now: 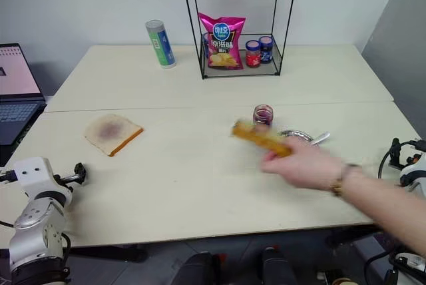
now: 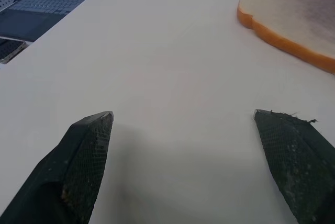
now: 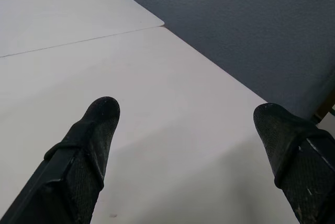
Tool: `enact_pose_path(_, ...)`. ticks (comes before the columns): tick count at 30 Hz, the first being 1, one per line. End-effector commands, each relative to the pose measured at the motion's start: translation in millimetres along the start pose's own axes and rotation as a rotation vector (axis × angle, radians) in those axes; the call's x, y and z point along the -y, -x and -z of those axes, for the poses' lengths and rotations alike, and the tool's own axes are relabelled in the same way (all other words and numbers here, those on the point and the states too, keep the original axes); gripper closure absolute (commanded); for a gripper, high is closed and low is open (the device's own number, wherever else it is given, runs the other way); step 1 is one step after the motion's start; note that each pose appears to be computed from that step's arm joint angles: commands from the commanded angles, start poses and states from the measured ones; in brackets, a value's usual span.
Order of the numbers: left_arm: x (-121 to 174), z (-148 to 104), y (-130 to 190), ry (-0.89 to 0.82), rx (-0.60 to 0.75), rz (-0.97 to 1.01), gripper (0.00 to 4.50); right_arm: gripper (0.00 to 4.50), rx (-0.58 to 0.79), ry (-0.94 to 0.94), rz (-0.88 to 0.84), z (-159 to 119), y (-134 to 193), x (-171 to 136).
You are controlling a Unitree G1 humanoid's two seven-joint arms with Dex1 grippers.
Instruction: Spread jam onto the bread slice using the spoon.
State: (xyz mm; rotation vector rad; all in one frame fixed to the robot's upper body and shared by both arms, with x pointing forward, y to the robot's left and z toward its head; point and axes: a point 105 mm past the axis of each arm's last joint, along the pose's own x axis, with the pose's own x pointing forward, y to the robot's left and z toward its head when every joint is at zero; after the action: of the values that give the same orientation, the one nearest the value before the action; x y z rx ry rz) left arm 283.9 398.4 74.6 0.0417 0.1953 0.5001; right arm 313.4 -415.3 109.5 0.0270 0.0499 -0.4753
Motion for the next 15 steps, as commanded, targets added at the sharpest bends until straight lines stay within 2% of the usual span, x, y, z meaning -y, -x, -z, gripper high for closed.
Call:
enact_pose_path(1, -6.7, -14.3, 3.4, -0.002, 0.059, -0.016, 0.00, 0.02, 0.059, 0.009, 0.003, -17.8, -2.0, 1.9)
enact_pose_path(7, -13.4, -16.1, 5.5, 0.009, 0.073, -0.017, 0.00, 0.02, 0.072, 0.006, 0.003, -21.6, -2.3, 1.2)
enact_pose_path(10, -9.1, -19.3, 9.3, 0.069, 0.095, 0.036, 0.00, 0.02, 0.155, -0.058, -0.032, -46.0, -3.8, -10.5)
enact_pose_path(12, 15.9, -20.2, 16.8, 0.042, 0.095, 0.188, 0.00, 0.02, 0.228, -0.142, -0.186, -77.1, -1.1, -42.0)
enact_pose_path(15, 46.8, -19.1, 29.2, -0.013, 0.078, 0.376, 0.00, 0.02, 0.258, -0.194, -0.514, -112.5, 19.1, -108.7)
